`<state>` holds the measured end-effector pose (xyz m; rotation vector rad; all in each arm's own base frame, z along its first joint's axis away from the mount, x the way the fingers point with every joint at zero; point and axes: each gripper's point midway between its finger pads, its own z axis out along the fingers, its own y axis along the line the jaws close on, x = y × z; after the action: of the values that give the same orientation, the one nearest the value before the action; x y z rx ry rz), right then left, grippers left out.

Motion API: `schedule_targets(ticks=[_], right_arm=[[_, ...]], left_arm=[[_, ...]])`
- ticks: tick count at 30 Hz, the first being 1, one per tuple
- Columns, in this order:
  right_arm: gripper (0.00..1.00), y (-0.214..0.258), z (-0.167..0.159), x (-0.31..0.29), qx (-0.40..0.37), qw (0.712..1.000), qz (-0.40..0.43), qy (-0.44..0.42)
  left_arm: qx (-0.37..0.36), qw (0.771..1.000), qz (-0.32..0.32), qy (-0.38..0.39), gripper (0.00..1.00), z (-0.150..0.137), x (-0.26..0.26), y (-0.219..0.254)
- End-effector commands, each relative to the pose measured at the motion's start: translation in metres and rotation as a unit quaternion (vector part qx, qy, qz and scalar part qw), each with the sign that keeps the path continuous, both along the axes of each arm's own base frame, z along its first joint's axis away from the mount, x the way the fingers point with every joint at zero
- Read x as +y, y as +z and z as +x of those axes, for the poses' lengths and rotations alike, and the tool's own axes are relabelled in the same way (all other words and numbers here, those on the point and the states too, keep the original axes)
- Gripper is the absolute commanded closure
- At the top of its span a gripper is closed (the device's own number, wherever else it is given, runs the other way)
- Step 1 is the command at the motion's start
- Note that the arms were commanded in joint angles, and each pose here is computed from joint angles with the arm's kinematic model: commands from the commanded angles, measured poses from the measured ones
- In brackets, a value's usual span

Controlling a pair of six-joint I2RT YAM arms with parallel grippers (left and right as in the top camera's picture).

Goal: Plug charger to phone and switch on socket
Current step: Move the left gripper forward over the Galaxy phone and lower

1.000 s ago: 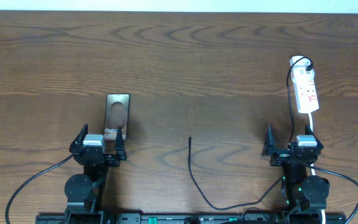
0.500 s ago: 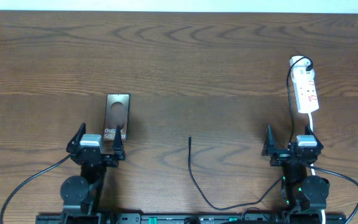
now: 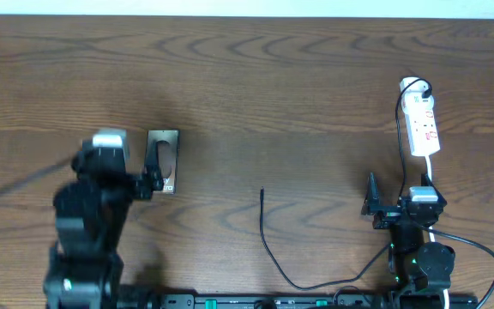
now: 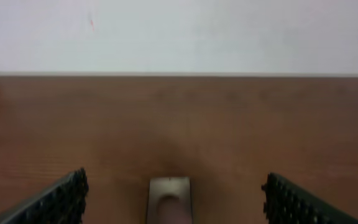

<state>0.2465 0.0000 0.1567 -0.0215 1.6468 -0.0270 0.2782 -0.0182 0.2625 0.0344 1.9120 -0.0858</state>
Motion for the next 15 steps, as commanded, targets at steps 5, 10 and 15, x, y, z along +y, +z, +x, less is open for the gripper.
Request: schedule_targets(ticks=[5, 10, 15], right_arm=[[0.01, 0.0, 0.0, -0.001, 0.0, 1.0, 0.007, -0.004], [0.01, 0.0, 0.0, -0.001, 0.0, 1.0, 0.007, -0.004], [0.01, 0.0, 0.0, -0.001, 0.0, 1.0, 0.007, -0.004]], left_arm=[[0.156, 0.988, 0.001, 0.001, 0.12, 0.05, -0.003, 0.0], [0.279, 0.96, 0.007, 0.002, 0.12, 0.075, -0.005, -0.033], [0.343, 0.939, 0.01, 0.002, 0.12, 0.089, -0.005, -0.077]])
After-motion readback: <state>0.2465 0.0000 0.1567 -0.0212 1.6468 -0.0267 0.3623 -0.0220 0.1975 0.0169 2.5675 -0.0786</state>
